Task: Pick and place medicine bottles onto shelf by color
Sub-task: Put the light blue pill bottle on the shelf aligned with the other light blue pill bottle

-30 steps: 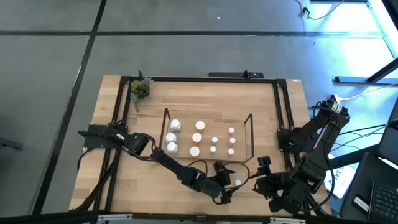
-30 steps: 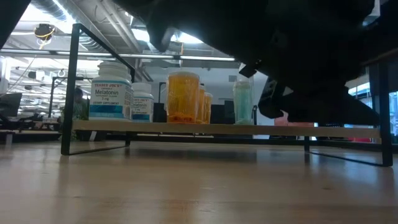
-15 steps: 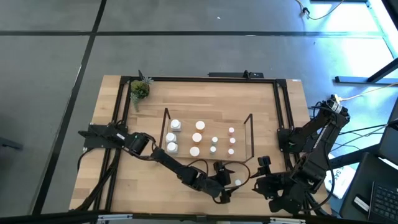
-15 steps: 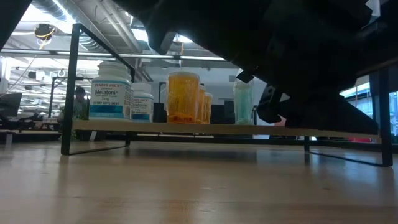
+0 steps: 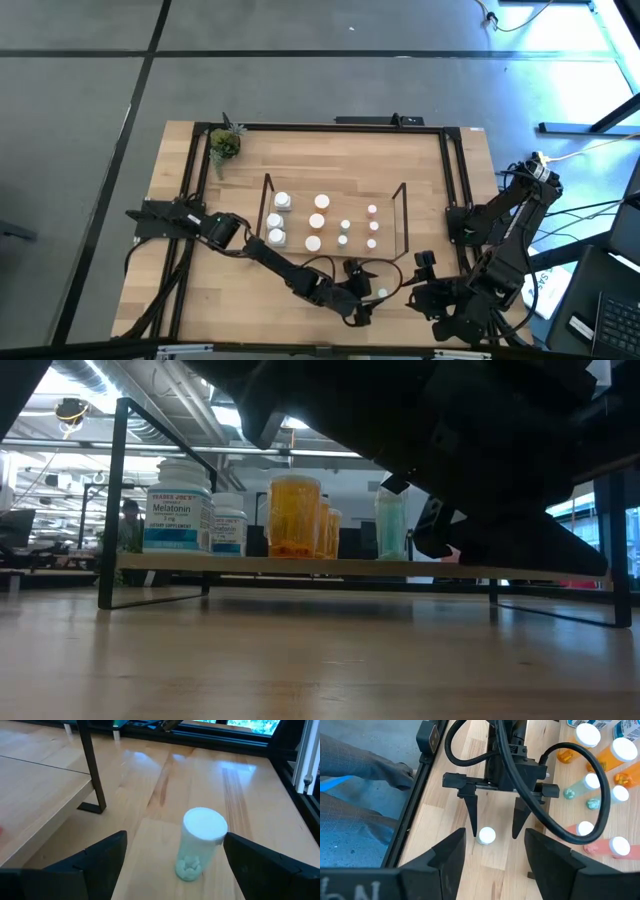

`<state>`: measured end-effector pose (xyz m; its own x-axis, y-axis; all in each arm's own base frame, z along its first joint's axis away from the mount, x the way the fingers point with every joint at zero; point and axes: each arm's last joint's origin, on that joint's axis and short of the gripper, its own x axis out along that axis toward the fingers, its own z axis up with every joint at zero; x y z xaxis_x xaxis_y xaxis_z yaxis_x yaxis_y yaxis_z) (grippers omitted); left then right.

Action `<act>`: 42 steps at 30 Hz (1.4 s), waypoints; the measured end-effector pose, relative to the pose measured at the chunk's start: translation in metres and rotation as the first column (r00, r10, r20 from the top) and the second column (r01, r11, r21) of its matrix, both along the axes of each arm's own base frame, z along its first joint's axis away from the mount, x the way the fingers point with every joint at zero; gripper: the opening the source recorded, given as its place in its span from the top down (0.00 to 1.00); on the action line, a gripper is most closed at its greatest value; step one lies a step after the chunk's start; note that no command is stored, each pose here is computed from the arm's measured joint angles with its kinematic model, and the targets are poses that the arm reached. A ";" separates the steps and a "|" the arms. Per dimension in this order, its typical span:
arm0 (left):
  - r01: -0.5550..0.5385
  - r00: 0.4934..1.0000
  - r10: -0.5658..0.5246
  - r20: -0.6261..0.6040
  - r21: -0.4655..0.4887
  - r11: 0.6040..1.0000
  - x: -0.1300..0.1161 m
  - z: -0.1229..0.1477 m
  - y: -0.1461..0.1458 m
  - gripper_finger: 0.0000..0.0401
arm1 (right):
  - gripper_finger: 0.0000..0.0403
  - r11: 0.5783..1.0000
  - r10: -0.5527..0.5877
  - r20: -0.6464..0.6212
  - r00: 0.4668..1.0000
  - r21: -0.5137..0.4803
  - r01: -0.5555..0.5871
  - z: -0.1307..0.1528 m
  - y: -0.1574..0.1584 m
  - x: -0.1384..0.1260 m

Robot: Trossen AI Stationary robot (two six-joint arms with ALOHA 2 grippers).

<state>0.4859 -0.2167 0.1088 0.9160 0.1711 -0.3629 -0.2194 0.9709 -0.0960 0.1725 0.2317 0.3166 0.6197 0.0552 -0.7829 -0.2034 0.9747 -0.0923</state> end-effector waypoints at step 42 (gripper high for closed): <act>0.018 0.998 -0.015 0.056 -0.054 0.998 0.003 0.005 -0.001 0.27 | 0.49 1.000 0.000 -0.008 1.000 -0.013 0.000 -0.002 -0.001 0.000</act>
